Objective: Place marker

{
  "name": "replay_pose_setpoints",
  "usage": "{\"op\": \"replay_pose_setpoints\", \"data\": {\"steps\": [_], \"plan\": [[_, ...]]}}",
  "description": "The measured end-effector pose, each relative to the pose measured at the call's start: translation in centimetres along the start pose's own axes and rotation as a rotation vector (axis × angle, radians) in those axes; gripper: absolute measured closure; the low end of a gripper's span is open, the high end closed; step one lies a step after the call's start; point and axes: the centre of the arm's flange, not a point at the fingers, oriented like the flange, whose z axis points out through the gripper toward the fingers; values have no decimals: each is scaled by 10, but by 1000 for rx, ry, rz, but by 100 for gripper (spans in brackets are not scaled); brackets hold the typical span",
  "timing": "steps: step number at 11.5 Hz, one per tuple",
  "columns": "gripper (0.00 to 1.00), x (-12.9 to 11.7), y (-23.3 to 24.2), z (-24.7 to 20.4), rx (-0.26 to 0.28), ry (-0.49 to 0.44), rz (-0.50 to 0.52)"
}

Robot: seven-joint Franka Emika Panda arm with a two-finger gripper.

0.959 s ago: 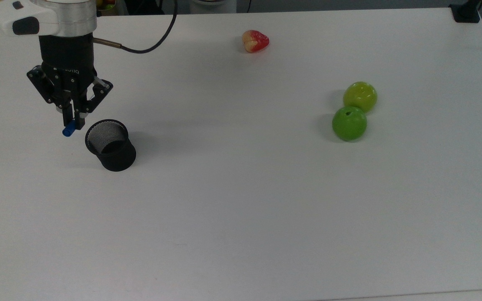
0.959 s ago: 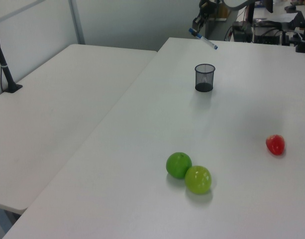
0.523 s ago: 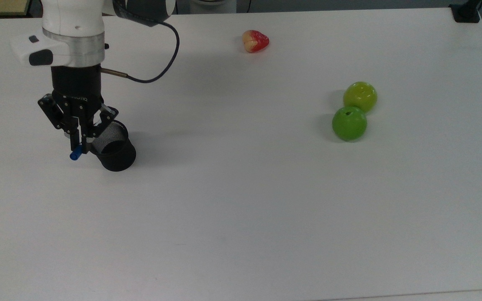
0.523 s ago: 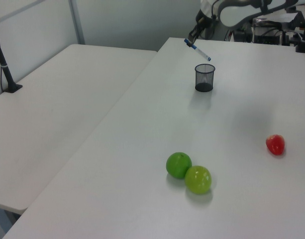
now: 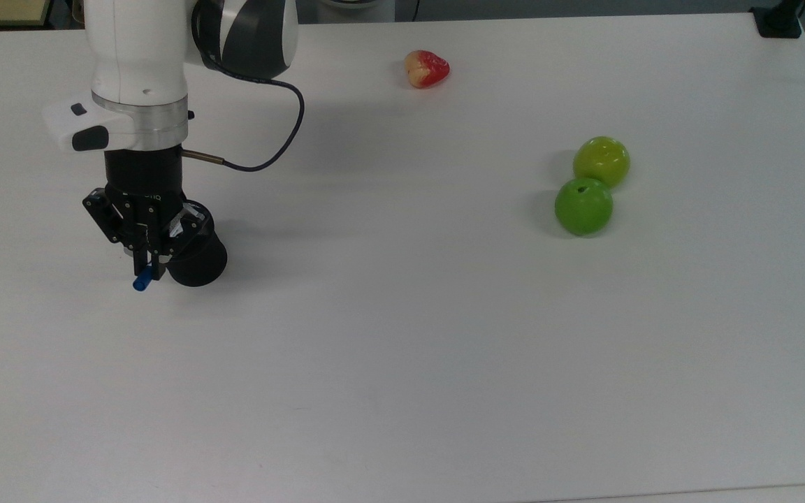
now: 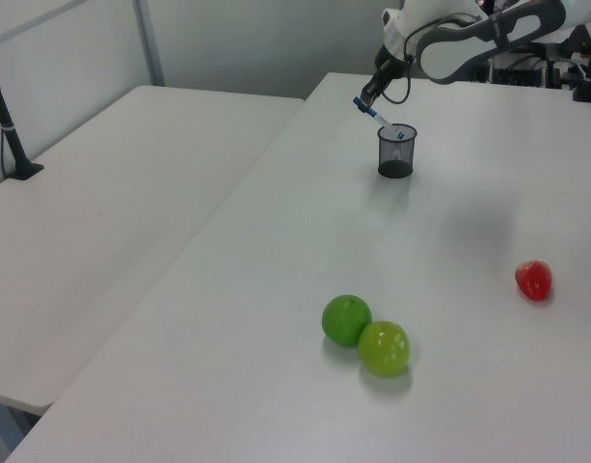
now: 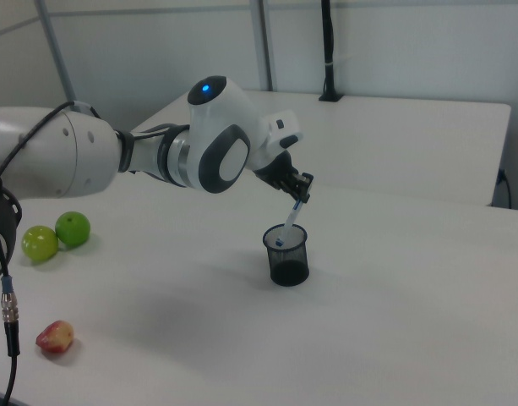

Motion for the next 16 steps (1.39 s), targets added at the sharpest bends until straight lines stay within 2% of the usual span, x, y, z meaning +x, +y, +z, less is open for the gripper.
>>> {"op": "replay_pose_setpoints", "data": {"steps": [6,7,10,12,13,16], "plan": [[83,-9,-1,10,2,-24,-2],[80,-9,-1,10,2,-24,-2],[44,-9,-1,10,2,-24,-2],[13,-9,-2,10,3,-24,-2],[0,-9,-2,10,3,-24,-2],[0,-9,-3,9,4,-23,-3]]}}
